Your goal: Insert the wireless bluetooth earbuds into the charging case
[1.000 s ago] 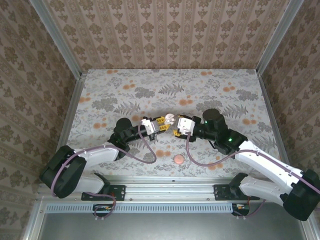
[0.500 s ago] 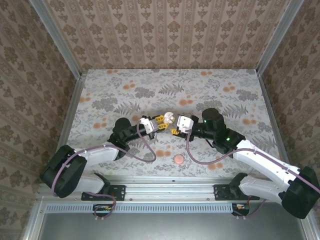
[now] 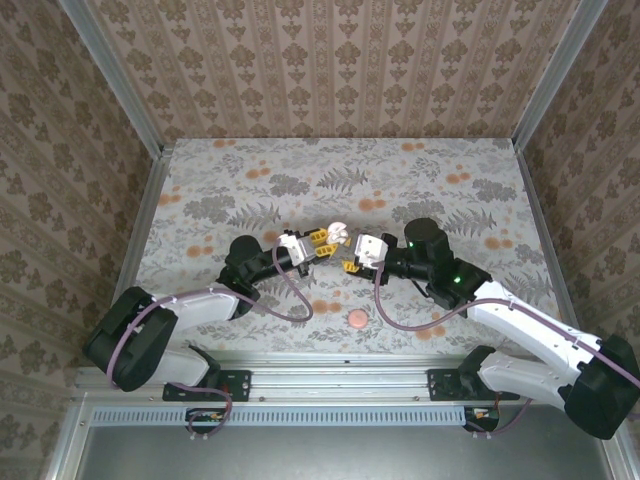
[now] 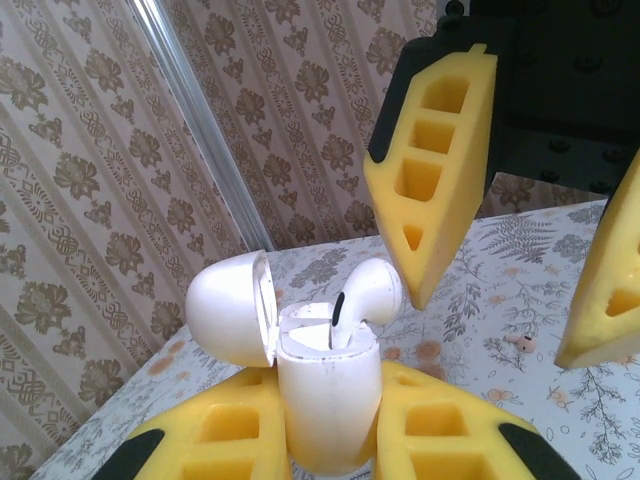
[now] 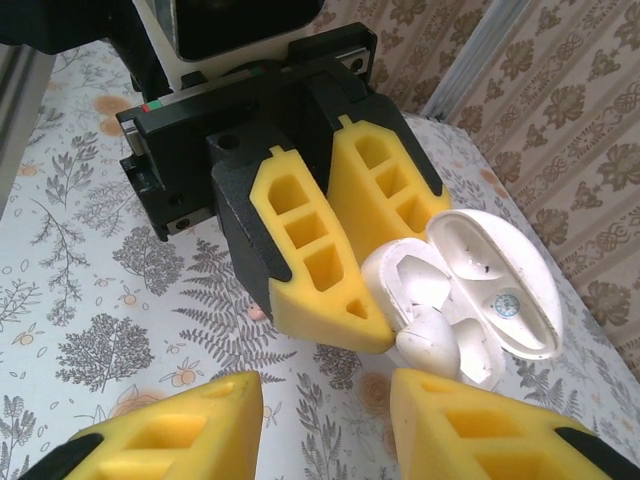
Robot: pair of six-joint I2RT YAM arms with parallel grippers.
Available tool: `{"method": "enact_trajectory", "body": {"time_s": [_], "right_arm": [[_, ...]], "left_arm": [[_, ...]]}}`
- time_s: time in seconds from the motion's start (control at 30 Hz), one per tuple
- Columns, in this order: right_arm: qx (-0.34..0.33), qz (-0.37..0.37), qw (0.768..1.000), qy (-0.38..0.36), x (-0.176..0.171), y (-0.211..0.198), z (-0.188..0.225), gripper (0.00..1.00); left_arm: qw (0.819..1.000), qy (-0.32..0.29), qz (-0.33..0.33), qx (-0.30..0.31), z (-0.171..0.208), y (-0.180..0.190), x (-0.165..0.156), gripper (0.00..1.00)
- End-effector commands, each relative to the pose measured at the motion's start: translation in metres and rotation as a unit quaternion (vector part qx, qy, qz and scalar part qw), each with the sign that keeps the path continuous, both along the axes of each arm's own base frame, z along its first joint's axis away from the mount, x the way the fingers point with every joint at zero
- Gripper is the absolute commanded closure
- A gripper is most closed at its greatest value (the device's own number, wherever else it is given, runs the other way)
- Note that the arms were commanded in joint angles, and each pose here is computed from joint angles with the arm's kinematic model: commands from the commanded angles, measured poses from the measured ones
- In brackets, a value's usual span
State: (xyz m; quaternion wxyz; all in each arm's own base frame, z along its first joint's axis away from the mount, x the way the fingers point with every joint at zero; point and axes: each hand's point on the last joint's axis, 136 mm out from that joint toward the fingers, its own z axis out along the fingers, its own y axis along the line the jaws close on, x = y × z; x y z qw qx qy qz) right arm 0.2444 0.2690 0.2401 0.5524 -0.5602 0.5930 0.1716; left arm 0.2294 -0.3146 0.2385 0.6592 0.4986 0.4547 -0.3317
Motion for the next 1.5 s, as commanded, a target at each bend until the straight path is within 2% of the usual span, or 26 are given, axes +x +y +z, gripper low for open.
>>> {"method": "enact_trajectory", "body": {"time_s": [0.0,0.23,0.37,0.63,0.83,0.97,1.07,1.3,1.47], "right_arm": [[0.013,0.014,1.000,0.002,-0.002,0.005,0.008,0.61],[0.035,-0.016,0.999,-0.009,-0.002,-0.009,0.018,0.61],[0.108,-0.055,0.993,0.011,0.004,-0.022,0.032,0.61],[0.240,-0.091,0.965,0.062,0.006,-0.030,0.057,0.58],[0.310,-0.137,0.939,0.060,0.009,-0.050,0.061,0.55],[0.261,-0.107,0.958,0.045,-0.007,-0.047,0.052,0.55],[0.243,-0.099,0.965,0.027,-0.013,-0.049,0.051,0.52],[0.229,-0.061,0.971,0.019,-0.022,-0.041,0.038,0.45],[0.222,-0.033,0.974,0.025,-0.030,-0.035,0.029,0.44]], "left_arm": [[1.000,0.000,-0.010,-0.011,0.003,0.002,-0.004,1.00],[1.000,0.012,-0.011,-0.018,0.004,0.002,-0.003,1.00],[0.996,0.047,-0.017,-0.067,0.018,0.005,0.001,1.00],[0.991,0.088,-0.063,-0.078,0.028,-0.004,-0.006,1.00],[0.988,0.111,-0.077,-0.074,0.022,-0.007,-0.007,1.00],[0.987,0.119,-0.077,-0.073,0.019,-0.007,-0.007,1.00],[0.986,0.127,-0.087,-0.070,0.018,-0.010,-0.007,1.00],[0.985,0.130,-0.092,-0.064,0.014,-0.009,-0.012,1.00],[0.985,0.126,-0.099,-0.059,0.011,-0.012,-0.015,1.00]]}}
